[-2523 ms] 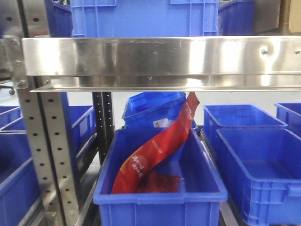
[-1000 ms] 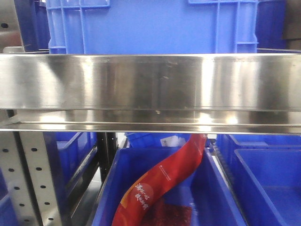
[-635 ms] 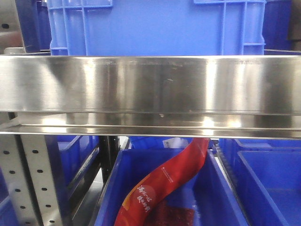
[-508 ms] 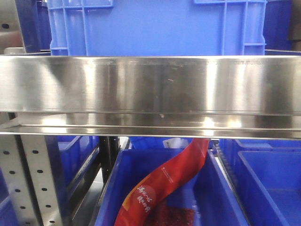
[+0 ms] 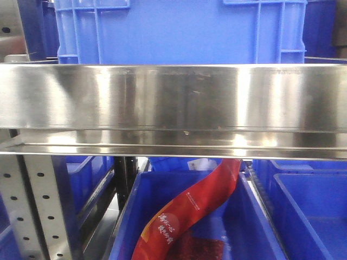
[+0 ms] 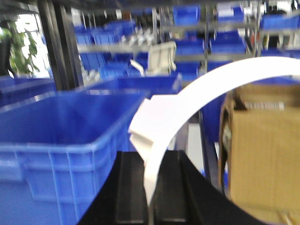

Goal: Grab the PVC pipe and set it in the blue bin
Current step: 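Move both grippers with the pipe over an open blue bin, then open both grippers to drop the white pipe into the blue bin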

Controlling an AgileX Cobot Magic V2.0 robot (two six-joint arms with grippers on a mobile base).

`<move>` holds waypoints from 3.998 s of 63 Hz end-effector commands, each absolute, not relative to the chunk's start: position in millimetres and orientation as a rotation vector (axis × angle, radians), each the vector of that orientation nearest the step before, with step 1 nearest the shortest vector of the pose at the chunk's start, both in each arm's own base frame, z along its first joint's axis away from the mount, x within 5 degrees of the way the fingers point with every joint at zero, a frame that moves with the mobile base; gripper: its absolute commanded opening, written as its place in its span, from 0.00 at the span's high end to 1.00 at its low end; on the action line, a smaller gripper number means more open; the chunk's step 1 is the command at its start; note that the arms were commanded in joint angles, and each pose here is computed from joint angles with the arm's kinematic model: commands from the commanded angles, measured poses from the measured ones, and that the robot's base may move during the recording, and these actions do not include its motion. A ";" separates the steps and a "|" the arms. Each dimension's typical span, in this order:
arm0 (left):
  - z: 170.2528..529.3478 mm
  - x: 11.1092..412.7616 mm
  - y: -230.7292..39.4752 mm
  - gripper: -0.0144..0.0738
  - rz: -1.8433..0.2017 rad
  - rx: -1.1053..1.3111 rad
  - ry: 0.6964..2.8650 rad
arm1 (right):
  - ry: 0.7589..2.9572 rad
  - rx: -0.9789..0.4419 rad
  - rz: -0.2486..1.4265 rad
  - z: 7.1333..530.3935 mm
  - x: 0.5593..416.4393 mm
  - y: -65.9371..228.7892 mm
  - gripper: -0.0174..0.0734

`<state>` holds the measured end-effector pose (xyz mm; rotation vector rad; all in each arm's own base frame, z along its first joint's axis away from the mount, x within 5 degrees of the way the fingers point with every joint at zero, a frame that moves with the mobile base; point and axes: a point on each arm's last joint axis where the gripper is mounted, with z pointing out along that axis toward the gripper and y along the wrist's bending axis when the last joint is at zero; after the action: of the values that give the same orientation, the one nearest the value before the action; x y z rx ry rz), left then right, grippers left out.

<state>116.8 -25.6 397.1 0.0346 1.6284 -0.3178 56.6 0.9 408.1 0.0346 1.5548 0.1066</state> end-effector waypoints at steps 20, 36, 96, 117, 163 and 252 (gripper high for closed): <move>409.3 116.6 -24.6 0.96 -0.329 0.017 1.503 | 1.377 0.012 0.110 424.1 53.9 1.8 0.99; 426.2 121.2 -26.2 0.96 -0.311 0.044 1.507 | 1.343 0.004 0.116 428.3 64.0 3.5 0.99; 466.0 312.8 -161.9 0.96 -0.461 0.316 1.572 | 1.627 -0.233 0.271 458.1 263.2 87.9 0.99; 443.2 342.4 -166.5 0.96 -0.407 0.319 1.592 | 1.678 -0.251 0.280 441.6 310.9 109.0 0.99; 433.3 350.4 -157.2 0.43 -0.379 0.309 1.666 | 1.712 -0.287 0.302 423.1 324.6 126.8 0.46; 480.7 197.1 -93.4 0.96 -0.430 0.308 1.602 | 1.482 -0.248 0.330 478.4 194.8 76.0 0.99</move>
<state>213.3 -99.9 491.0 0.3184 1.6304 -0.4184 205.8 80.3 487.5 -0.2513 1.5158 0.3285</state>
